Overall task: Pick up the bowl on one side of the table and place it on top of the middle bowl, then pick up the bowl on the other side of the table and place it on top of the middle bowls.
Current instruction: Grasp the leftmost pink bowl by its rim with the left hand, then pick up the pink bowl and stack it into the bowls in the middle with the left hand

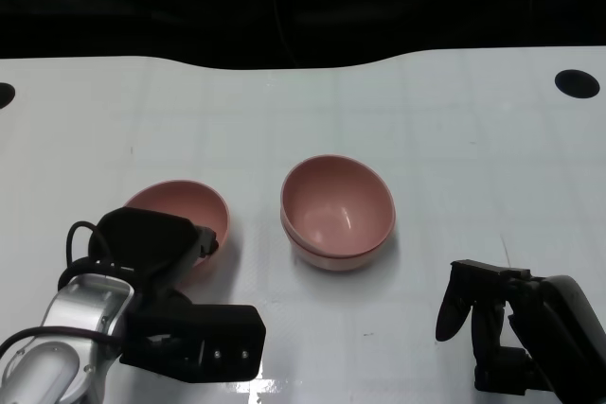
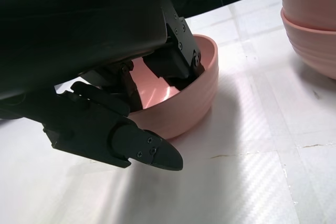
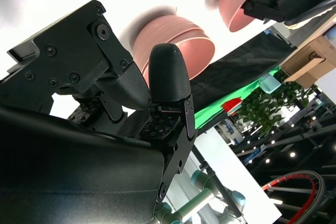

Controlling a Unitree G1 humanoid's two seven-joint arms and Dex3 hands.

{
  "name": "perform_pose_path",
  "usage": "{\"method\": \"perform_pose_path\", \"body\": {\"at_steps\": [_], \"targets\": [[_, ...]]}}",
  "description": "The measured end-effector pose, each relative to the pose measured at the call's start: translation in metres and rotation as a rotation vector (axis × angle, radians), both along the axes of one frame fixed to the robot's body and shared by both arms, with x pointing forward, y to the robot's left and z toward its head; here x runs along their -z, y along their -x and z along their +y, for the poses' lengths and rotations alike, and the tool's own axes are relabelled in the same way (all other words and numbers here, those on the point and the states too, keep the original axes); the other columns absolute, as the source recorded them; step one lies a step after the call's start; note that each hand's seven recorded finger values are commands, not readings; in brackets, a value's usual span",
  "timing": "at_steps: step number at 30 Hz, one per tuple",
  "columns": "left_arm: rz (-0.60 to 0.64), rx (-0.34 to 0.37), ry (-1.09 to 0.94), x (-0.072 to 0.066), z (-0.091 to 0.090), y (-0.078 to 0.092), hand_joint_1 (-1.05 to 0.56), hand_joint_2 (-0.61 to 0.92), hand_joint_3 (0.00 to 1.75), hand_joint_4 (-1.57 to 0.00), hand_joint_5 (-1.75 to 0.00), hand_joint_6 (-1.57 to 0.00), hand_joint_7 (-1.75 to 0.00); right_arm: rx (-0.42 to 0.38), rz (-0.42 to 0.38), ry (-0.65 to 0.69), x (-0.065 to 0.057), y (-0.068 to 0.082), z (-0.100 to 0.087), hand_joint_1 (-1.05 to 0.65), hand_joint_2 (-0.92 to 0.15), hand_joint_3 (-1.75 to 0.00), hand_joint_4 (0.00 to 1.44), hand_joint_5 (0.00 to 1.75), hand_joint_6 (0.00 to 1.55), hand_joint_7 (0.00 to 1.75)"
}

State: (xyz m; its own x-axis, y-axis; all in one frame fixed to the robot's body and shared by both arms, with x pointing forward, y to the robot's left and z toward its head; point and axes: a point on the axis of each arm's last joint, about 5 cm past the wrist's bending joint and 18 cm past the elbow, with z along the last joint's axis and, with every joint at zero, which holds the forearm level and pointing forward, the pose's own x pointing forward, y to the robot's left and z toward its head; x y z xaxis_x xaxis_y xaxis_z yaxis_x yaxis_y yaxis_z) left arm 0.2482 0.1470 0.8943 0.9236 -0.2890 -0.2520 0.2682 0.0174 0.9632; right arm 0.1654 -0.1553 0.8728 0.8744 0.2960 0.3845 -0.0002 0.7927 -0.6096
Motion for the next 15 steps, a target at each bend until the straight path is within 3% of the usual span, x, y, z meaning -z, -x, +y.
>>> {"method": "perform_pose_path", "body": {"at_steps": [4,5,6,7,9,12,15], "targets": [[-0.005,0.015,0.007,0.0035,-0.0005,-0.0017,-0.36,0.92,0.14,-0.76,-1.18,-1.01,-0.09,-0.001,-0.001,0.004,0.0001,0.0,0.0001,-0.1,-0.11,-1.69,0.99,1.75,0.84,1.55],[-0.023,0.019,0.02,0.0045,-0.0005,-0.0019,-0.32,0.92,0.15,-0.87,-1.46,-1.04,-0.41,-0.001,-0.001,0.004,0.0001,0.0,0.0001,-0.1,-0.11,-1.69,0.99,1.75,0.84,1.55],[-0.06,0.023,0.042,0.0063,0.0,-0.002,-0.29,0.92,0.14,-0.92,-1.63,-0.84,-0.97,-0.001,0.0,0.004,0.0001,0.0,0.0001,-0.1,-0.12,-1.69,0.98,1.75,0.84,1.54],[-0.101,0.026,0.064,0.0076,0.0005,-0.002,-0.27,0.91,0.12,-0.94,-1.69,-0.77,-1.07,-0.001,0.0,0.004,0.0001,0.0,0.0001,-0.1,-0.12,-1.69,0.98,1.75,0.84,1.54],[-0.163,0.029,0.096,0.0083,0.0007,-0.0021,-0.26,0.91,0.09,-0.89,-1.73,-0.79,-0.95,-0.001,0.0,0.004,0.0001,0.0,0.0001,-0.1,-0.11,-1.69,0.98,1.75,0.84,1.54],[-0.2,0.025,0.119,0.0058,0.001,-0.0037,-0.23,0.92,0.12,-0.83,-1.74,-0.71,-1.25,-0.001,0.0,0.003,0.0001,0.0,0.0002,-0.1,-0.11,-1.69,0.98,1.75,0.84,1.53],[-0.23,0.021,0.148,0.0012,0.002,-0.0054,-0.25,0.91,0.22,-0.83,-1.75,-0.74,-1.17,-0.001,-0.001,0.006,0.0002,-0.0001,0.0003,-0.1,-0.1,-1.68,0.98,1.75,0.84,1.53]]}}
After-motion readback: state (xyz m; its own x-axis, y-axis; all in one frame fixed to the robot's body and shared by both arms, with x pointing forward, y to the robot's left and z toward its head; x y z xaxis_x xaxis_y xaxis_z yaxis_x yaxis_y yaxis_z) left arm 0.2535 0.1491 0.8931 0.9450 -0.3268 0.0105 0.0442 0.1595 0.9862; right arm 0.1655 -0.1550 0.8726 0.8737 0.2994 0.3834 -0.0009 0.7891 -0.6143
